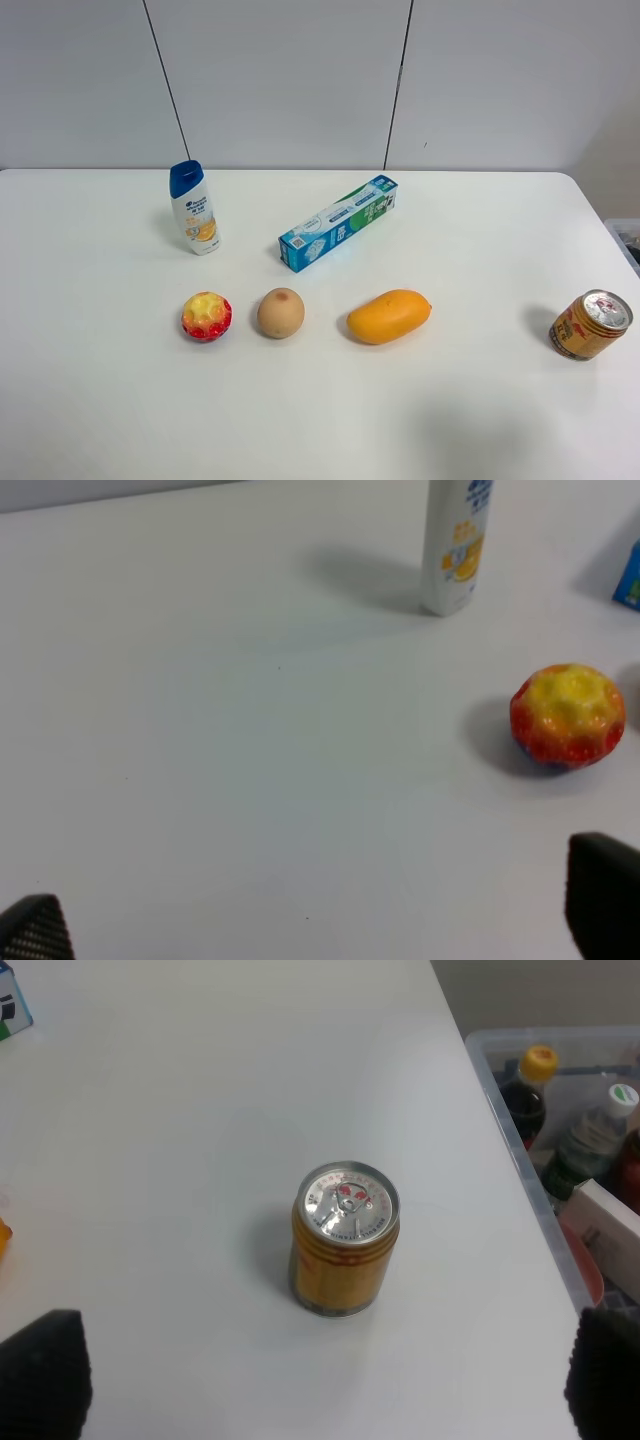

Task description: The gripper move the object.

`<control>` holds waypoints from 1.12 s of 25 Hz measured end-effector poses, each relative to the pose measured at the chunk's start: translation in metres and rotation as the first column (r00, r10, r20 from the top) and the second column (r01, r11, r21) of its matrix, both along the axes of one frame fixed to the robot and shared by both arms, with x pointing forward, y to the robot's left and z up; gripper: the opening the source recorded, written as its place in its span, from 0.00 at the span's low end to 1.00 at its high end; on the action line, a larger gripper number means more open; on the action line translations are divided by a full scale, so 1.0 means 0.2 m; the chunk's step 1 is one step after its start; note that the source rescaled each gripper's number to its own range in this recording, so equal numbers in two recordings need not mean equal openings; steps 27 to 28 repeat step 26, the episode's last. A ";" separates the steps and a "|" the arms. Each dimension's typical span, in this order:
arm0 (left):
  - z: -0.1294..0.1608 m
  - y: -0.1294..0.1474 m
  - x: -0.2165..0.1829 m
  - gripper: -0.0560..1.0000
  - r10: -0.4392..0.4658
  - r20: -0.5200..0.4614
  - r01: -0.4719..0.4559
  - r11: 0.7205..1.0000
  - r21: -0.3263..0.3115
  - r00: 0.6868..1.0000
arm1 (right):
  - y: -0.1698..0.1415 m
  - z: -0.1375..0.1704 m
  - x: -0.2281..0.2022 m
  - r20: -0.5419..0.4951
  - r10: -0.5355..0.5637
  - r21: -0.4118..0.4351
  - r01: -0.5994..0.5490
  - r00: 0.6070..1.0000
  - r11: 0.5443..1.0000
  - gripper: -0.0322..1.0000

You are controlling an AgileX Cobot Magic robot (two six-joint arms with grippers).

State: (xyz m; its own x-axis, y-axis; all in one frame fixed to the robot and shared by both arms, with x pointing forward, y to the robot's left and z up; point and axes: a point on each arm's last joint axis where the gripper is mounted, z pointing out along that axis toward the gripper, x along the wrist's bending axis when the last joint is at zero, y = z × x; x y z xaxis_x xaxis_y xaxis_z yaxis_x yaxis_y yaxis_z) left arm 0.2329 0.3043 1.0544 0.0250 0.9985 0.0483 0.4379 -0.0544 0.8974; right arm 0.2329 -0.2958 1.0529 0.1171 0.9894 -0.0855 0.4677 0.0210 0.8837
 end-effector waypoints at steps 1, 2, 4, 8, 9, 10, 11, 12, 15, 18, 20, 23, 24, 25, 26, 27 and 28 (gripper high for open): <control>0.00 0.00 0.00 1.00 0.000 0.000 0.000 1.000 0.000 1.000 | 0.00 0.00 0.00 0.000 0.000 0.000 0.000 1.000 1.000 0.92; 0.00 0.00 0.00 1.00 0.000 0.000 0.000 1.000 0.000 1.000 | 0.00 0.00 0.00 0.000 0.000 0.000 0.000 1.000 1.000 0.92; 0.00 0.00 0.00 1.00 0.000 0.000 0.000 1.000 0.000 1.000 | 0.00 0.00 0.00 0.000 0.000 0.000 0.000 1.000 1.000 0.92; 0.00 0.00 0.00 1.00 0.000 0.000 0.000 1.000 0.000 1.000 | 0.00 0.00 0.00 0.000 0.000 0.000 0.000 1.000 1.000 0.92; 0.00 0.00 0.00 1.00 0.000 0.000 0.000 1.000 0.000 1.000 | 0.00 0.00 0.00 0.000 0.000 0.000 0.000 1.000 1.000 0.92; 0.00 0.00 0.00 1.00 0.000 0.000 0.000 1.000 0.000 1.000 | 0.00 0.00 0.00 0.000 0.000 0.000 0.000 1.000 1.000 0.92; 0.00 0.00 0.00 1.00 0.000 0.000 0.000 1.000 0.000 1.000 | 0.00 0.00 0.00 0.000 0.000 0.000 0.000 1.000 1.000 0.92; 0.00 0.00 0.00 1.00 0.000 0.000 0.000 1.000 0.000 1.000 | 0.00 0.00 0.00 0.000 0.000 0.000 0.000 1.000 1.000 0.92; 0.00 0.00 0.00 1.00 0.000 0.000 0.000 1.000 0.000 1.000 | 0.00 0.00 0.00 0.000 0.000 0.000 0.000 1.000 1.000 0.92; 0.00 0.00 0.00 1.00 0.000 0.000 0.000 1.000 0.000 1.000 | 0.00 0.00 0.00 0.000 0.000 0.000 0.000 1.000 1.000 0.92; 0.00 0.00 0.00 1.00 0.000 0.000 0.000 1.000 0.000 1.000 | 0.00 0.00 0.00 0.000 0.000 0.000 0.000 1.000 1.000 0.92; 0.00 0.00 0.00 1.00 0.000 0.000 0.000 1.000 0.000 1.000 | 0.00 0.00 0.00 0.000 0.000 0.000 0.000 1.000 1.000 0.92; 0.00 0.00 0.00 1.00 0.000 0.000 0.000 1.000 0.000 1.000 | 0.00 0.00 0.00 0.000 0.000 0.000 0.000 1.000 1.000 0.92; 0.00 0.00 0.00 1.00 0.000 0.000 0.000 1.000 0.000 1.000 | 0.00 0.00 0.00 0.000 0.000 0.000 0.000 1.000 1.000 0.92; 0.00 0.00 0.00 1.00 0.000 0.000 0.000 1.000 0.000 1.000 | 0.00 0.00 0.00 0.000 0.000 0.000 0.000 1.000 1.000 0.92; 0.00 0.00 0.00 1.00 0.000 0.000 0.000 1.000 0.000 1.000 | 0.00 0.00 0.00 0.000 0.000 0.000 0.000 1.000 1.000 0.92; 0.00 0.00 0.00 1.00 0.000 0.000 0.000 1.000 0.000 1.000 | 0.00 0.00 0.00 0.000 0.000 0.000 0.000 1.000 1.000 0.92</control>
